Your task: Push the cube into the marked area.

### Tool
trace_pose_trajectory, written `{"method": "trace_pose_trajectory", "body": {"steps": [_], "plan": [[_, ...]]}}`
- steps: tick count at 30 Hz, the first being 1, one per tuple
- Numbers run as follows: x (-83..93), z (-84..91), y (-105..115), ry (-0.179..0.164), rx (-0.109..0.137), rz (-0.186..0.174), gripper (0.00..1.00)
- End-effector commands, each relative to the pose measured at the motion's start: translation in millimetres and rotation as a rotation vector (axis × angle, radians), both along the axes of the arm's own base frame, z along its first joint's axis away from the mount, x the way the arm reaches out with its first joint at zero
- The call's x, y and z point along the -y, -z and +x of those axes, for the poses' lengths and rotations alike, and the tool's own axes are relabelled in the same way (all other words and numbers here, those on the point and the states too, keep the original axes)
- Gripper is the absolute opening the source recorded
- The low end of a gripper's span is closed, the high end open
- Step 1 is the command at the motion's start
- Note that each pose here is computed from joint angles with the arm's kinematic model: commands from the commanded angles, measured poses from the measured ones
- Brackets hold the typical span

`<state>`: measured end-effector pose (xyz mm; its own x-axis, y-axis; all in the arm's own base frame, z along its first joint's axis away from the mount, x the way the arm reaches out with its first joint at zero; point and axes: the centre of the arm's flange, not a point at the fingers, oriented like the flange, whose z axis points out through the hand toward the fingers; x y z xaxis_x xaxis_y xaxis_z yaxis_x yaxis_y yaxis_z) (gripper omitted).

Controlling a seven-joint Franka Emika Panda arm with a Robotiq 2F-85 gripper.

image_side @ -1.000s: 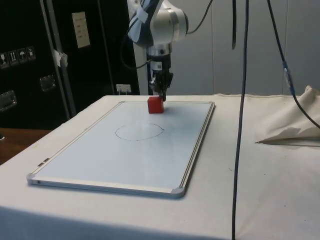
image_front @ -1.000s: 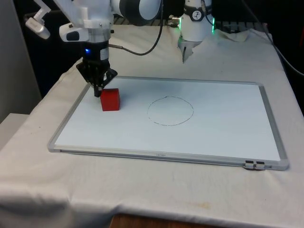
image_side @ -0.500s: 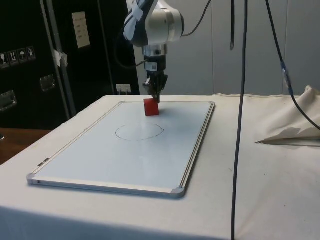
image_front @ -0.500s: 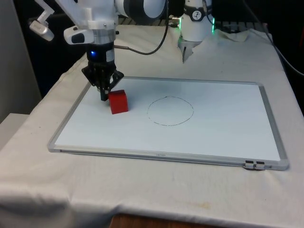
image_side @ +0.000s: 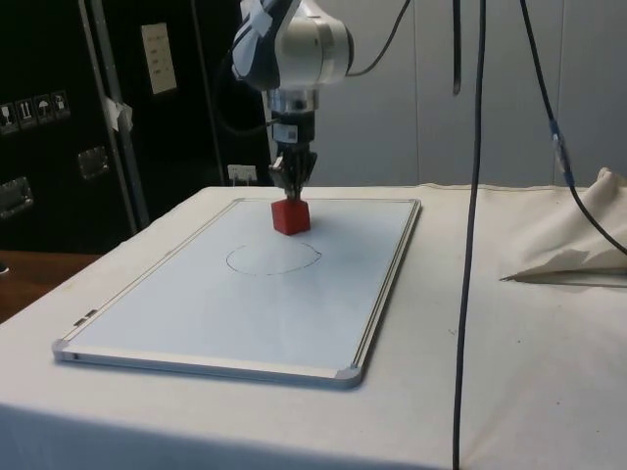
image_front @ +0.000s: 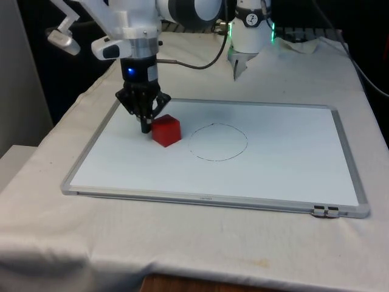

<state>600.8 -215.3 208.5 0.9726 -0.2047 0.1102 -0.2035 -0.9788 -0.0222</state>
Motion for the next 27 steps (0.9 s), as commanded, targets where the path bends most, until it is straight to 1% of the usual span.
{"method": "trace_pose_trajectory", "body": {"steps": [1, 5, 6, 7, 12, 14, 15, 16, 22, 23, 24, 27], "plan": [[-6.8, -0.6, -0.7, 0.001, 0.006, 0.012, 0.0], [-18.9, -0.7, -1.0, 0.0, 0.009, 0.031, 0.0], [-16.2, 0.8, -0.4, -0.003, 0.002, 0.023, 0.0], [-20.5, -1.2, -1.3, 0.002, 0.01, 0.034, 0.0], [-27.3, -5.8, -1.4, 0.009, 0.01, 0.053, 0.0], [-30.0, -9.6, -0.8, 0.016, 0.008, 0.066, 0.0], [-28.8, -7.9, 0.1, 0.01, 0.001, 0.06, 0.0], [-31.0, -10.8, -0.8, 0.019, 0.007, 0.07, 0.0], [-35.0, -20.3, 0.0, 0.044, 0.0, 0.093, 0.0], [-33.2, -19.2, 1.3, 0.038, -0.008, 0.085, 0.0], [-36.1, -21.9, 0.3, 0.046, -0.001, 0.097, 0.0], [-37.3, -26.6, -0.4, 0.057, 0.0, 0.112, 0.0]]}}
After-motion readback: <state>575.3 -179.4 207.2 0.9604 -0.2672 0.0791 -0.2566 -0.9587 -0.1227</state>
